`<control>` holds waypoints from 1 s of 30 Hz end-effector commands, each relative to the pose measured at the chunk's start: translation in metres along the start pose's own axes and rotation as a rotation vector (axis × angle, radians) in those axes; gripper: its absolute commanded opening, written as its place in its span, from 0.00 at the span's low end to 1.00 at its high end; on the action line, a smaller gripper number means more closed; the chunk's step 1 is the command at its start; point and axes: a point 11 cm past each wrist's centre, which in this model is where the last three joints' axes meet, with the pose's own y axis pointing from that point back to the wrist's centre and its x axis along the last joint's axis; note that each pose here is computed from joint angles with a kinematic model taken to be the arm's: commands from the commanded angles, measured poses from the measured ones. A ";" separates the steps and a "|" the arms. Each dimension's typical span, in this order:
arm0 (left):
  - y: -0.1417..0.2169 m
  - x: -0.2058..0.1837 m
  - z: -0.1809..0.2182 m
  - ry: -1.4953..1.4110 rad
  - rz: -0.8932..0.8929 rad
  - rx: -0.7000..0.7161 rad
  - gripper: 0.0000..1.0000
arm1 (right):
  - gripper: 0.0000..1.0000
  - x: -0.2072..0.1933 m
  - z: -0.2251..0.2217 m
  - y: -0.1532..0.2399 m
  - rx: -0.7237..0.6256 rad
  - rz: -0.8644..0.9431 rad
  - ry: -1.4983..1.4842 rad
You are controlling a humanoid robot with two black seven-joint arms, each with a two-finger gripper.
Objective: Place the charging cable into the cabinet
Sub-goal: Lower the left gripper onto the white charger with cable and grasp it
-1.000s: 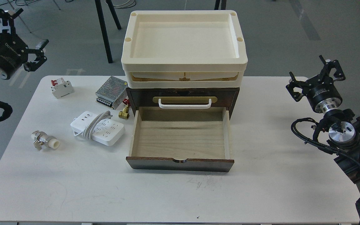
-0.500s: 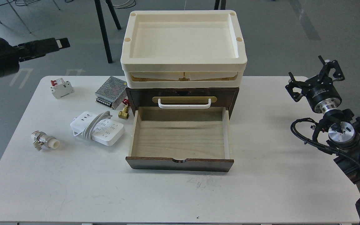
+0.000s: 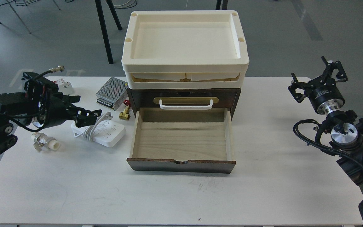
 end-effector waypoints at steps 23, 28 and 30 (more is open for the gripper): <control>-0.038 -0.038 -0.012 0.026 -0.102 0.072 0.30 | 1.00 0.000 0.001 0.000 -0.003 -0.001 0.003; -0.038 -0.040 -0.012 0.027 -0.109 0.072 0.21 | 1.00 0.000 0.001 0.000 -0.002 -0.002 0.001; -0.038 -0.038 -0.012 0.026 -0.106 0.067 0.13 | 1.00 0.000 0.001 0.000 -0.003 -0.001 0.003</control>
